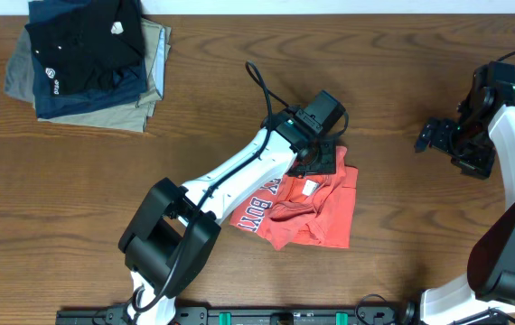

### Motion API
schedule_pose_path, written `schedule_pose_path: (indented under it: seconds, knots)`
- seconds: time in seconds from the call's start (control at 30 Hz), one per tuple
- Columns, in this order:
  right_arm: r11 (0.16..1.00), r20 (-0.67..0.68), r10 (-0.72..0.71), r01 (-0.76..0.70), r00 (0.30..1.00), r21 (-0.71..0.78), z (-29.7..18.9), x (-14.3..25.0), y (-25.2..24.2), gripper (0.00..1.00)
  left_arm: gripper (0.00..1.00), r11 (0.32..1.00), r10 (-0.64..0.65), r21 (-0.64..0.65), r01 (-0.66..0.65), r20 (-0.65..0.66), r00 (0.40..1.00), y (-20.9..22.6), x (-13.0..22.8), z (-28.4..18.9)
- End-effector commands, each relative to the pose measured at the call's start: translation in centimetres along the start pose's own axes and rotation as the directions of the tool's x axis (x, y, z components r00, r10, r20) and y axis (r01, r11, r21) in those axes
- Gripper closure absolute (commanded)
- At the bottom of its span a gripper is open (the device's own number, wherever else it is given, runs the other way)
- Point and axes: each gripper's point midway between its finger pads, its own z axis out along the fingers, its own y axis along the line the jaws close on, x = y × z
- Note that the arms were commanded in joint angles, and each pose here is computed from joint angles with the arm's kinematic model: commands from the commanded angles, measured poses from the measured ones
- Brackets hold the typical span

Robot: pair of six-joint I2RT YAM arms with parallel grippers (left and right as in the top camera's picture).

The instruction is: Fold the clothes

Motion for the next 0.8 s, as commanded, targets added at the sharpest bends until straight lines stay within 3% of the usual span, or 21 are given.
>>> schedule_pose_path:
  seconds: [0.0, 0.3, 0.5, 0.7, 0.77]
  knots:
    - [1.000, 0.011, 0.003, -0.003, 1.000, -0.007, -0.3, -0.2, 0.1, 0.01, 0.46, 1.000, -0.015, -0.005, 0.015, -0.022, 1.000, 0.1, 0.1, 1.0]
    - [1.000, 0.011, 0.003, -0.003, 1.000, -0.007, -0.3, -0.2, 0.1, 0.01, 0.47, 0.999, -0.040, -0.007, 0.039, -0.023, 0.999, 0.2, -0.2, 2.6]
    - [1.000, 0.011, 0.003, -0.003, 1.000, -0.007, -0.3, -0.2, 0.1, 0.01, 0.72, 0.999, -0.033, 0.001, 0.033, -0.017, 0.999, 0.0, -0.3, 2.4]
    - [1.000, 0.011, 0.003, -0.003, 1.000, -0.007, -0.3, -0.2, 0.1, 0.01, 0.92, 1.000, -0.016, 0.004, 0.016, -0.015, 1.000, -0.1, -0.2, 1.6]
    - [1.000, 0.011, 0.003, -0.003, 1.000, -0.007, -0.3, -0.2, 0.1, 0.01, 0.94, 1.000, -0.007, 0.011, 0.007, -0.009, 1.000, -0.5, -0.2, 1.2]
